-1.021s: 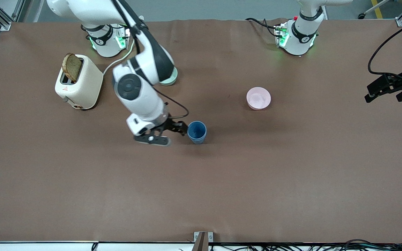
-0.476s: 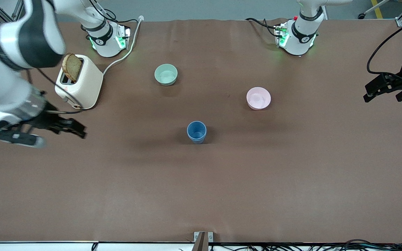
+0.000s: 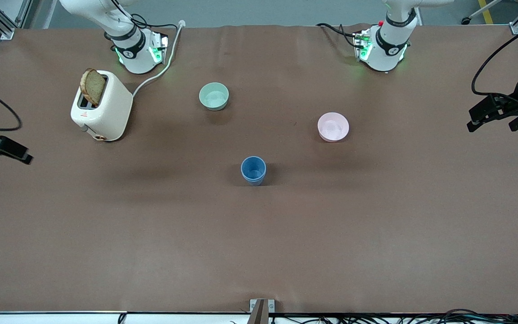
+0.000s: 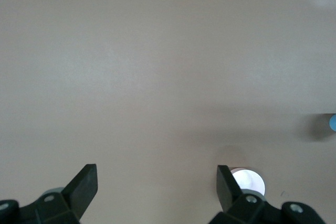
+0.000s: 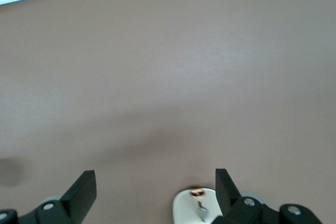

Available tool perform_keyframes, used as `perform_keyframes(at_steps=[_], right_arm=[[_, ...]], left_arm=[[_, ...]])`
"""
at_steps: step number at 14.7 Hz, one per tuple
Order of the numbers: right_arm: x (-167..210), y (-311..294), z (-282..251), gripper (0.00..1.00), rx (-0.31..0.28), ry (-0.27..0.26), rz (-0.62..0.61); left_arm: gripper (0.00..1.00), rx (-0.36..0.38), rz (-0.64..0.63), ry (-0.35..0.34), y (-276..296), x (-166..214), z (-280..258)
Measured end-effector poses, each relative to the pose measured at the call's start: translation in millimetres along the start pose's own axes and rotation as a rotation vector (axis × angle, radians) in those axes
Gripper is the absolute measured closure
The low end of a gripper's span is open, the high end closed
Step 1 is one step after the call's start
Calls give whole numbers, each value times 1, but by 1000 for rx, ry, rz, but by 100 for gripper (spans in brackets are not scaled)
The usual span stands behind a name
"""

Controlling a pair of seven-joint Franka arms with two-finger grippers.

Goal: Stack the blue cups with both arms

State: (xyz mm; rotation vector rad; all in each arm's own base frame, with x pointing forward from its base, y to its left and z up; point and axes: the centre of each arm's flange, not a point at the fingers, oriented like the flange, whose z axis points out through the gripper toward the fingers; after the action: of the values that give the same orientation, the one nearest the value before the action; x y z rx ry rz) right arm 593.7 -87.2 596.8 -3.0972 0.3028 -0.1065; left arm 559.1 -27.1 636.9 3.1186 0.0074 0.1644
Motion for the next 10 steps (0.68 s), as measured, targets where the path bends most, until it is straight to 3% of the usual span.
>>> perform_keyframes(at_steps=[6, 10], right_arm=[[-32, 28, -46, 0, -14, -68, -22], [-53, 40, -73, 0, 3, -55, -63]], left_arm=[[0, 0, -1, 6, -1, 1, -1], [0, 0, 2, 6, 1, 0, -2]])
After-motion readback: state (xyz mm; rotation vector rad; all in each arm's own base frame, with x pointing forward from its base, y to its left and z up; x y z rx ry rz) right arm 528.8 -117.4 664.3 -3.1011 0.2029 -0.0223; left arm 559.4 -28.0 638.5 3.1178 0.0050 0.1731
